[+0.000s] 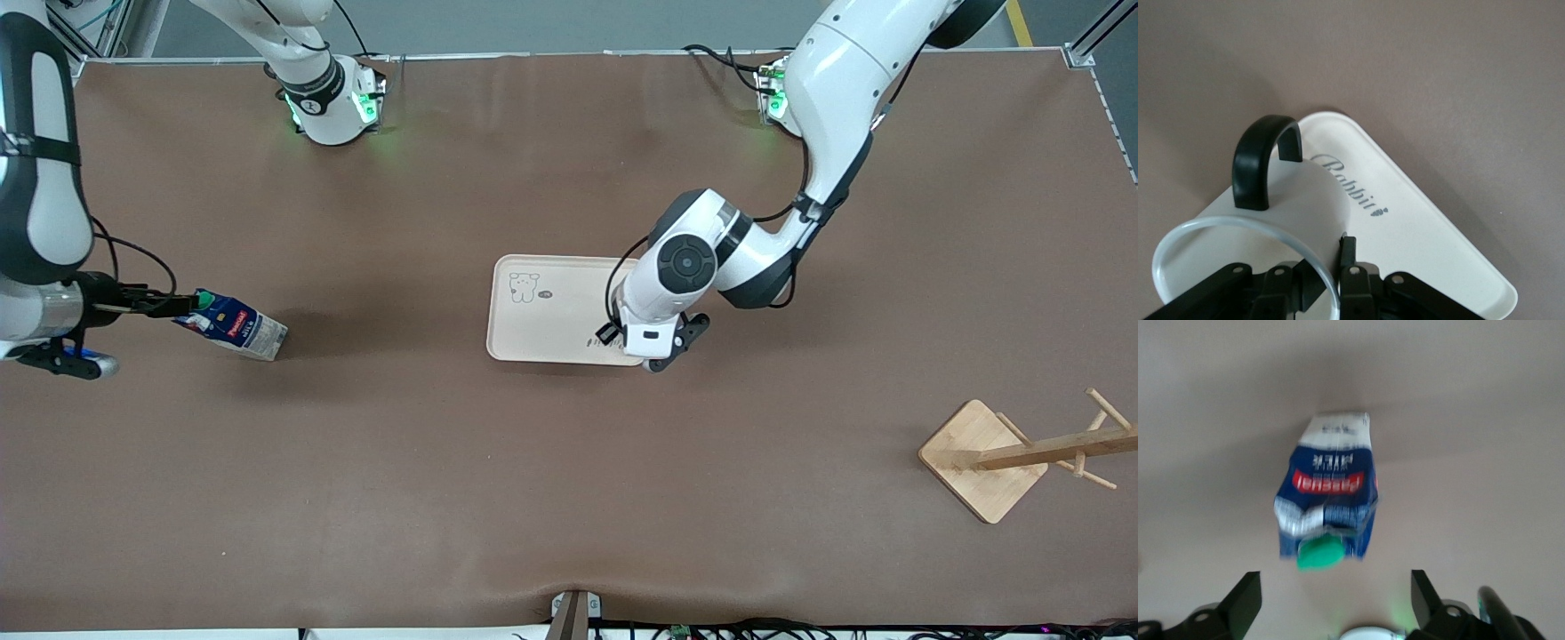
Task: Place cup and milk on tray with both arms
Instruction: 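Carry the mug over the tray while the right gripper grasps the milk, then lower the mug onto the tray and open the left gripper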
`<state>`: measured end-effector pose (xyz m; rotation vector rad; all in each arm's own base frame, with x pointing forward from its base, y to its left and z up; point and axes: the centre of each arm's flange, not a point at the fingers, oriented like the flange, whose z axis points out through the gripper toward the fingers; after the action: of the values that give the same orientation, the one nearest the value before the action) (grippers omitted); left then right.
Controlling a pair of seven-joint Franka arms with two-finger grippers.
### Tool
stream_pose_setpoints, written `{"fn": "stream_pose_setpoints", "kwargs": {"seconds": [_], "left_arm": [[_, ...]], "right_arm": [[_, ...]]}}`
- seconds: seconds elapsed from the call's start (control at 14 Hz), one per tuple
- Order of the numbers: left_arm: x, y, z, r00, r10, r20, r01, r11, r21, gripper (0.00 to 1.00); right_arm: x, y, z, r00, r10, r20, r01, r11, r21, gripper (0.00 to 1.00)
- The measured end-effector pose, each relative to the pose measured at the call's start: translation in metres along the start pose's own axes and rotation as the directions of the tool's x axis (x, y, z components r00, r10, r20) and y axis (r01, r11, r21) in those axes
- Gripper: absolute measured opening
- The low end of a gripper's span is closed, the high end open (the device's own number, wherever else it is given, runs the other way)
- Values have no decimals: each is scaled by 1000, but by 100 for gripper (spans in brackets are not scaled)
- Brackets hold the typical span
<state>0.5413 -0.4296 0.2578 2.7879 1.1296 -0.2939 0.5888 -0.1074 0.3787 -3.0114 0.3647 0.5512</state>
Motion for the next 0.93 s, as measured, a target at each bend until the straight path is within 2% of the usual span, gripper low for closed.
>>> {"fn": "stream_pose_setpoints", "kwargs": {"seconds": [0.07,0.14,0.29,0.5,0.64,0.79,0.93], "left_arm": [[-2,1,3,1000,-17,2,17,1000,3,9],[-3,1,6,999,-33,4,33,999,6,9],[-9,1,13,998,-58,8,58,998,16,9],[-15,0,27,997,-80,14,79,996,36,9],[-12,-1,34,996,-88,14,88,995,46,9],[-8,-2,34,996,-93,12,93,995,46,9],[-7,0,33,995,-95,11,94,995,42,25]], "right_arm": [[-3,0,9,999,4,-54,-4,1000,2,100],[-8,2,17,996,12,-87,-11,1000,3,100],[-20,4,26,994,25,-106,-25,1000,8,100],[-27,3,37,994,34,-102,-32,999,20,100],[-23,4,51,989,37,-146,-34,999,26,100],[-19,4,66,976,42,-216,-35,999,32,100],[-18,3,77,965,54,-258,-42,998,51,94]]}}
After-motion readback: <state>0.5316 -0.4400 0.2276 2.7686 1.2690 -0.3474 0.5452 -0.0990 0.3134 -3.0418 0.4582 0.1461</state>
